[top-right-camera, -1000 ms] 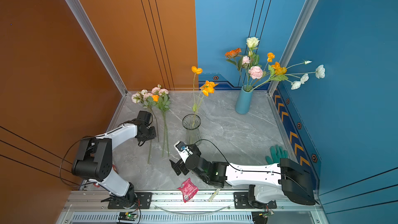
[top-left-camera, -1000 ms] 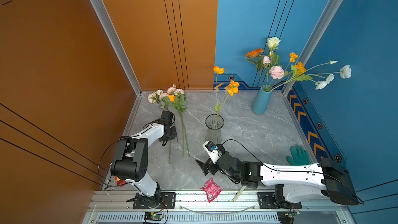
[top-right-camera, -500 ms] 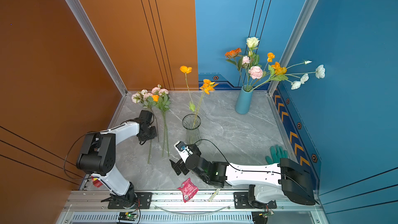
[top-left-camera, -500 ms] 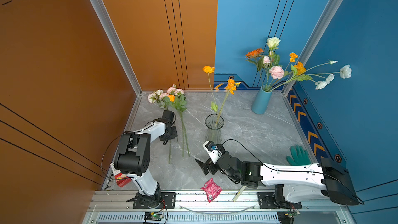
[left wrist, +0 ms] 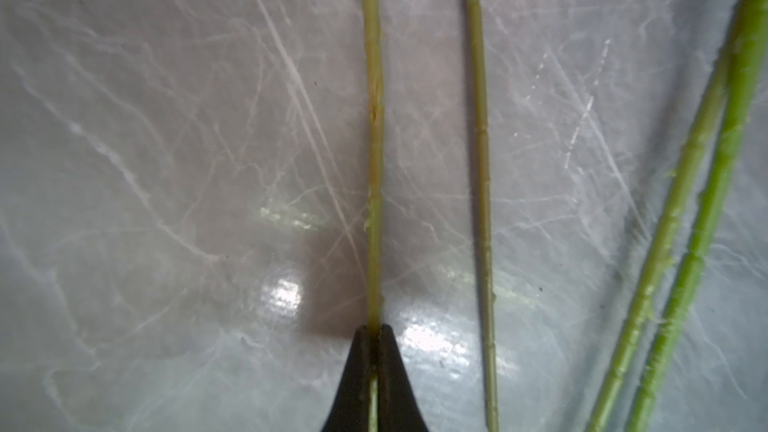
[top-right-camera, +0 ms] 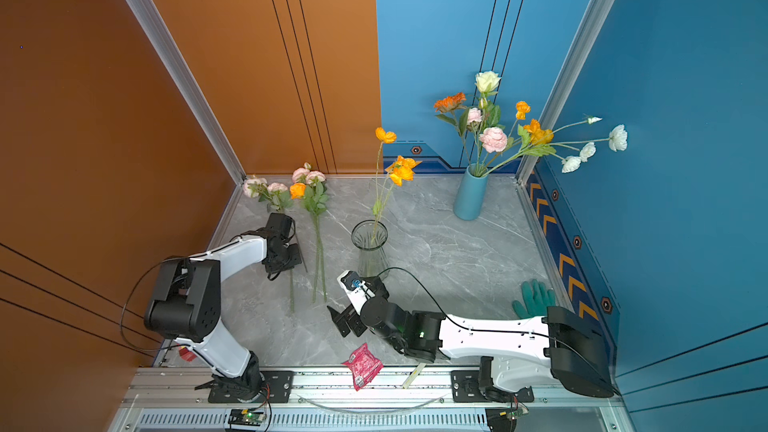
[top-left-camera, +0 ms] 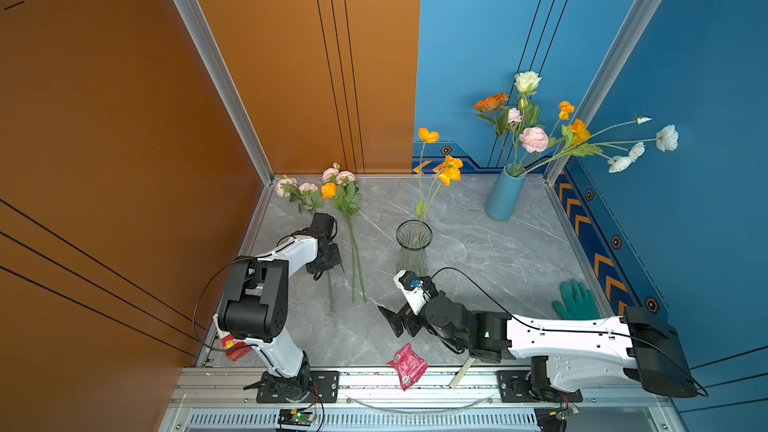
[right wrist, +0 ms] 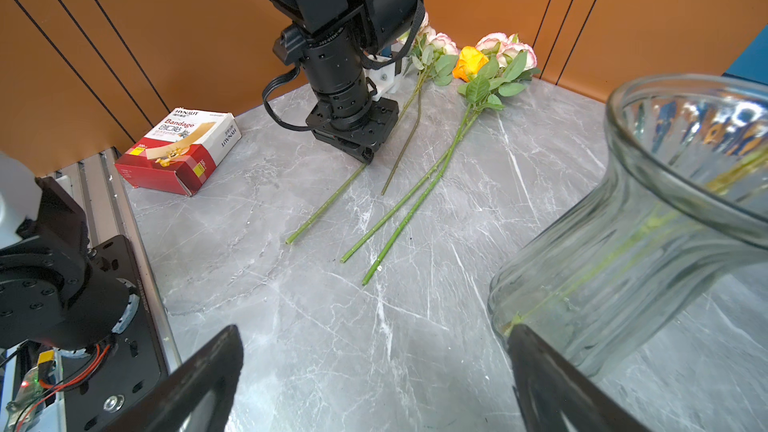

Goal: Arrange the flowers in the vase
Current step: 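Move the left gripper down to the pink rose stems on the table, then close the left gripper on the pink rose stems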

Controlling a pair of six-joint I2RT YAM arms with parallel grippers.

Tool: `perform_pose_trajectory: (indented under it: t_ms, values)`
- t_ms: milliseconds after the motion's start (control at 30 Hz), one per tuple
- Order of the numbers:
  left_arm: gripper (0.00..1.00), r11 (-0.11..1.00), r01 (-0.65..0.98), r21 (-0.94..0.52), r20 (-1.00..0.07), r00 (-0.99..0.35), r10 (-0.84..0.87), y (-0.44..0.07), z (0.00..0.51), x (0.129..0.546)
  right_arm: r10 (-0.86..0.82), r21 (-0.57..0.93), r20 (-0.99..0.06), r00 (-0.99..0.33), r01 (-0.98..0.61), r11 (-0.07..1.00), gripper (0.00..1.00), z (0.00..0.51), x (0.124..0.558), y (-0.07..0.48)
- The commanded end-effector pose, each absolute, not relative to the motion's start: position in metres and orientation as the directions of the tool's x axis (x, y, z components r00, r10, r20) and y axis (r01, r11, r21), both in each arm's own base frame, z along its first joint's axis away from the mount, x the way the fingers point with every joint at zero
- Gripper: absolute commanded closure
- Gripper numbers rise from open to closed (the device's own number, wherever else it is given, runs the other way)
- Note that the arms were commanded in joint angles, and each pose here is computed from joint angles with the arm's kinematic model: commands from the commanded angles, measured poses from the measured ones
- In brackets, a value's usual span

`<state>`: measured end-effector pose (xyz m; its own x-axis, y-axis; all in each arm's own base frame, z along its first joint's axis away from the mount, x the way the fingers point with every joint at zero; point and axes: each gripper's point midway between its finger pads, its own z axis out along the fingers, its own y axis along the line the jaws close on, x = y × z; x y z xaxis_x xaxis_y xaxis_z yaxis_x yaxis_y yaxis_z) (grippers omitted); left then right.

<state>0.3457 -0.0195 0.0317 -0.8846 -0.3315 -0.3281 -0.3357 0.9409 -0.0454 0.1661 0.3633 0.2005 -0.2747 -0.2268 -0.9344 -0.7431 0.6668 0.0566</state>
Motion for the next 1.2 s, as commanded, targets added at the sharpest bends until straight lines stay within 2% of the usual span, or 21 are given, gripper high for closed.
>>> perform_pose_trajectory:
  t_ms: [0,533,767,900,967,1100,1133,1167]
  values:
    - [1.00,0.941,-0.338,-0.028,-0.359,-0.875,-0.325,-0.010,0.056,0.333,-0.222,0.055,-0.935,-0.275,-0.734,0.677,0.00,0.201,0.168,0.358]
    - [1.00,0.949,-0.230,-0.215,-0.549,-0.775,-0.312,-0.029,0.166,0.308,-0.201,0.065,-0.939,-0.278,-0.718,0.693,0.00,0.206,0.177,0.351]
    - [1.00,0.935,-0.217,-0.279,-0.590,-0.730,-0.345,-0.034,0.193,0.299,-0.193,0.076,-0.938,-0.287,-0.715,0.695,0.00,0.206,0.177,0.348]
    - [1.00,0.939,-0.231,-0.253,-0.634,-0.694,-0.341,-0.026,0.203,0.295,-0.186,0.085,-0.937,-0.295,-0.711,0.698,0.00,0.203,0.178,0.349]
    - [1.00,0.939,-0.229,-0.256,-0.610,-0.715,-0.341,-0.028,0.192,0.293,-0.188,0.088,-0.936,-0.299,-0.714,0.695,0.00,0.201,0.178,0.351]
    - [1.00,0.940,-0.248,-0.234,-0.496,-0.801,-0.335,-0.033,0.144,0.286,-0.187,0.097,-0.934,-0.306,-0.718,0.689,0.00,0.199,0.178,0.355]
    - [0.95,0.940,-0.258,-0.223,-0.463,-0.821,-0.335,-0.034,0.132,0.285,-0.187,0.098,-0.933,-0.306,-0.719,0.688,0.00,0.198,0.177,0.355]
    - [0.82,0.940,-0.265,-0.215,-0.426,-0.841,-0.335,-0.035,0.119,0.285,-0.186,0.100,-0.933,-0.307,-0.720,0.687,0.00,0.198,0.177,0.356]
